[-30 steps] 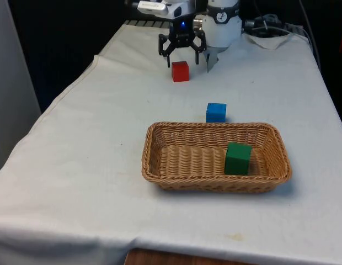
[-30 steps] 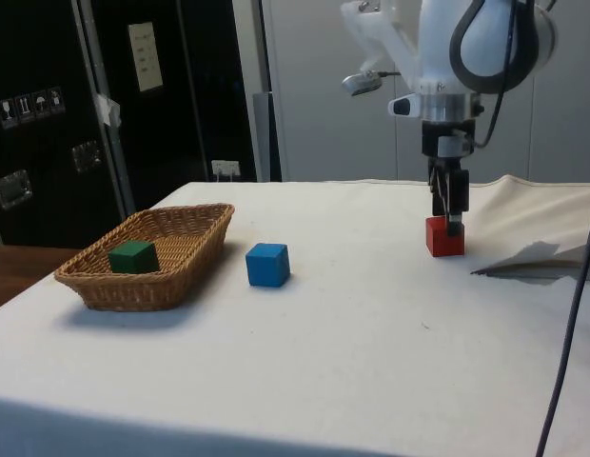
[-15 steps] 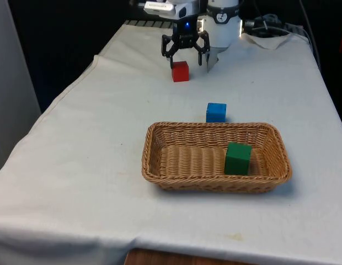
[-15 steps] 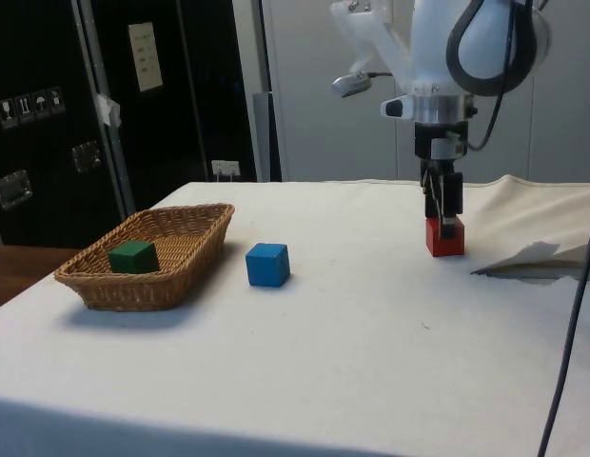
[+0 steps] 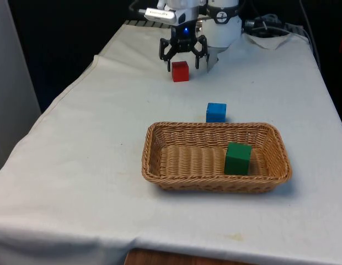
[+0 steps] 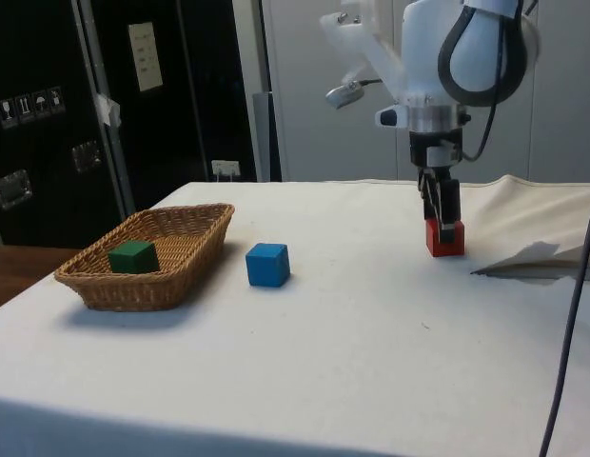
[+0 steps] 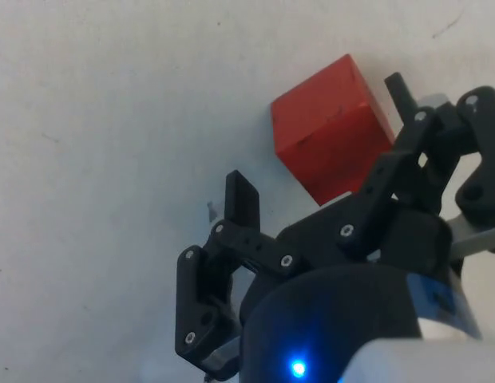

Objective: Pick up exactly two blocks and place them into the basket.

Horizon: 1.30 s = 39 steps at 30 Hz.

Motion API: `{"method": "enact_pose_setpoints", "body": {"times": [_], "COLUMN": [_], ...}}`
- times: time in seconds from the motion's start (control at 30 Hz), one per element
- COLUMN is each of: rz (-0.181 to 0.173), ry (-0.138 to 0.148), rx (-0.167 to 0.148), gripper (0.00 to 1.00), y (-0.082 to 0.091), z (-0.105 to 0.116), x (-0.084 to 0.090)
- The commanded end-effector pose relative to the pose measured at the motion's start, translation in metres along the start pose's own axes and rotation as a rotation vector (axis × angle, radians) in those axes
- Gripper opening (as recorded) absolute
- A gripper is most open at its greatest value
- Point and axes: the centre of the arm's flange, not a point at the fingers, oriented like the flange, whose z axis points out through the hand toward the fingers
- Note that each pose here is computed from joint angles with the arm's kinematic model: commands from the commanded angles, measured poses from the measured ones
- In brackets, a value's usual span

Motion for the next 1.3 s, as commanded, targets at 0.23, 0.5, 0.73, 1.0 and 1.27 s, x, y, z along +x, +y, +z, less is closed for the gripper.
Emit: {"method": "enact_pose_setpoints", "body": {"times": [0.23,0.5,0.73,1.0,1.27], "rz": [-0.002,-0.003,-0.003,-0.008,-0.013], "ry": [-0.009,-0.016,-0.015,0.003,0.024], "rx": [-0.007,-0.010,-0.011,-0.017,-0.012], "gripper": [0.73,0.01,0.02,0.02,0.02], "y": [-0.005,-0.005,-0.004,0.001,0.003], "z": [0.008,0.010,0.009,-0.004,-0.022], "x": [-0.003,-0.002,-0.001,0.015,0.032]}}
